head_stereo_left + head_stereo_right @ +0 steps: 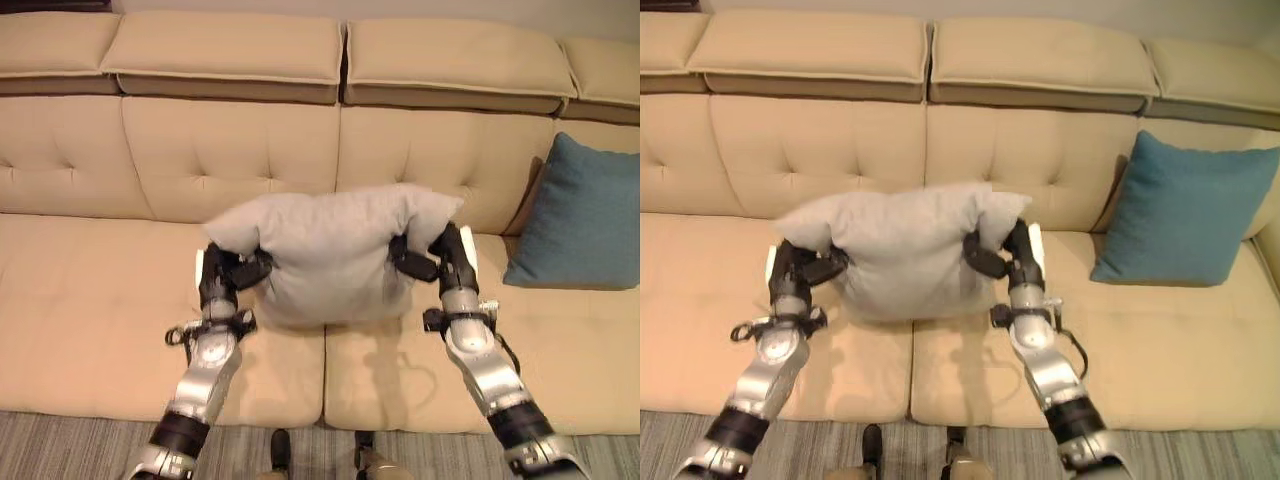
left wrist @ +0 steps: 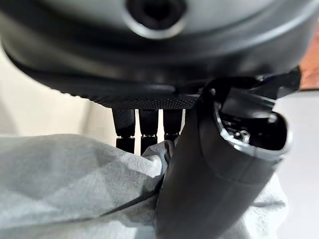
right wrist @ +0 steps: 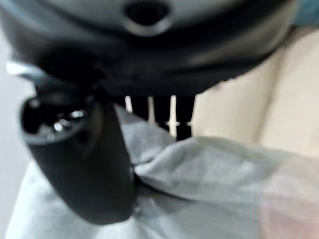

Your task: Pick up all the scattered cushions and arrange them neatly on the sofa.

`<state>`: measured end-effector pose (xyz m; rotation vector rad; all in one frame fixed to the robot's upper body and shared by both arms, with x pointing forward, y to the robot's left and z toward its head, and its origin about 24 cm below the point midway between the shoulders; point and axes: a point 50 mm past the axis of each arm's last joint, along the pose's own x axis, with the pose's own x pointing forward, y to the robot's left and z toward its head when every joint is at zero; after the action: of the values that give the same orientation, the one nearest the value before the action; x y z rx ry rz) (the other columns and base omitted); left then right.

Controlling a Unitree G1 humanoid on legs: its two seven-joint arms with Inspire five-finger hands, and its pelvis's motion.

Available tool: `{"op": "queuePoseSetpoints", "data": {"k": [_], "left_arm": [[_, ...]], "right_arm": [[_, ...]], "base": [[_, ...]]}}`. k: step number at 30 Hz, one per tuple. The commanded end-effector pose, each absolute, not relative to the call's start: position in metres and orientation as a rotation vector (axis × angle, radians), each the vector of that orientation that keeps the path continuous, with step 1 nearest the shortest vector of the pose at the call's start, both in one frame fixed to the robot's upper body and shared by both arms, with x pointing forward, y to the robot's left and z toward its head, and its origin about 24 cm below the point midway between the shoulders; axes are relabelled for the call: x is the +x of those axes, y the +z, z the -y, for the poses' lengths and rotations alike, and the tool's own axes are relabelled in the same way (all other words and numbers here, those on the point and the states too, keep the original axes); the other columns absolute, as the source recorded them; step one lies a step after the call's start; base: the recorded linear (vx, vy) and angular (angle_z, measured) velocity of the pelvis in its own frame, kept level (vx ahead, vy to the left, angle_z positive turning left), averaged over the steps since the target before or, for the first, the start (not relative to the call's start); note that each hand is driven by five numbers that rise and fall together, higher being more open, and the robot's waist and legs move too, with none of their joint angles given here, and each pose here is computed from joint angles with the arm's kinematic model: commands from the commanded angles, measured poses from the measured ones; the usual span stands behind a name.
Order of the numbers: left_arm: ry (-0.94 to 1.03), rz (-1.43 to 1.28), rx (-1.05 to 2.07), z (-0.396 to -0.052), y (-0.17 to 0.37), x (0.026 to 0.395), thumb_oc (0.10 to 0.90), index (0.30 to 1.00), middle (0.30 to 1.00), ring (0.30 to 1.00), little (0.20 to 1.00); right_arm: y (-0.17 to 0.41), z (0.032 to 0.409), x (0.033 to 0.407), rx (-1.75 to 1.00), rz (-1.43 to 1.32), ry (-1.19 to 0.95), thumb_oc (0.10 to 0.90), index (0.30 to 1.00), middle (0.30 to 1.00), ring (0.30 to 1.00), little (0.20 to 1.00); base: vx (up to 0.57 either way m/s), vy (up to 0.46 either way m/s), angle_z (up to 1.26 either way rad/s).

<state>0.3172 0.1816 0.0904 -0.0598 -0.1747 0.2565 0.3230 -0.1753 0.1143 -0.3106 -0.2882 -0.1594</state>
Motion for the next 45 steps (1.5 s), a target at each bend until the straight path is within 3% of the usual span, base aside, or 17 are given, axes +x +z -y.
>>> {"op": "queuePoseSetpoints", "data": {"k": [1,11,24,25,26,27,33,41,45], "left_arm": [[0.002,0.647,-0.07,-0.119,0.192,0.333,0.4,0.3,0.3,0.3,0.3],[0.058,0.797,0.128,-0.119,0.274,0.373,0.4,0.3,0.3,0.3,0.3],[0.072,0.623,0.17,-0.133,0.244,0.392,0.4,0.3,0.3,0.3,0.3],[0.084,0.592,0.19,-0.137,0.238,0.395,0.673,0.709,0.709,0.709,0.709],[0.091,0.586,0.201,-0.139,0.237,0.396,0.8,0.9,0.9,0.9,0.9],[0.091,0.586,0.201,-0.139,0.237,0.396,0.8,0.9,0.9,0.9,0.9],[0.226,0.595,0.228,-0.18,0.258,0.4,0.8,0.9,0.9,0.9,0.9],[0.424,0.515,0.217,-0.268,0.257,0.387,0.8,0.9,0.9,0.9,0.9],[0.431,0.498,0.265,-0.292,0.243,0.371,0.8,0.9,0.9,0.9,0.9]], "right_arm": [[0.2,0.13,0.333,-0.205,0.7,-0.068,0.4,0.3,0.3,0.3,0.3],[0.278,0.12,0.361,-0.259,0.863,-0.101,0.4,0.3,0.3,0.3,0.3],[0.266,0.146,0.388,-0.391,0.706,-0.184,0.411,0.316,0.316,0.316,0.316],[0.259,0.15,0.391,-0.409,0.669,-0.194,0.58,0.571,0.571,0.571,0.571],[0.256,0.151,0.392,-0.417,0.659,-0.201,0.778,0.867,0.867,0.867,0.867],[0.256,0.151,0.392,-0.417,0.659,-0.201,0.8,0.9,0.9,0.9,0.9],[0.277,0.184,0.394,-0.481,0.668,-0.337,0.8,0.9,0.9,0.9,0.9],[0.292,0.271,0.38,-0.558,0.577,-0.536,0.8,0.9,0.9,0.9,0.9],[0.268,0.307,0.365,-0.58,0.488,-0.585,0.8,0.9,0.9,0.9,0.9]], "base": [[-0.11,-0.017,-0.01],[-0.12,-0.005,0.0],[-0.04,0.002,0.03],[-0.02,-0.006,-0.39],[-0.02,-0.006,-0.1],[-0.02,-0.007,0.12],[-0.01,-0.007,0.01],[0.01,-0.005,0.01],[0.04,-0.003,0.06]]}}
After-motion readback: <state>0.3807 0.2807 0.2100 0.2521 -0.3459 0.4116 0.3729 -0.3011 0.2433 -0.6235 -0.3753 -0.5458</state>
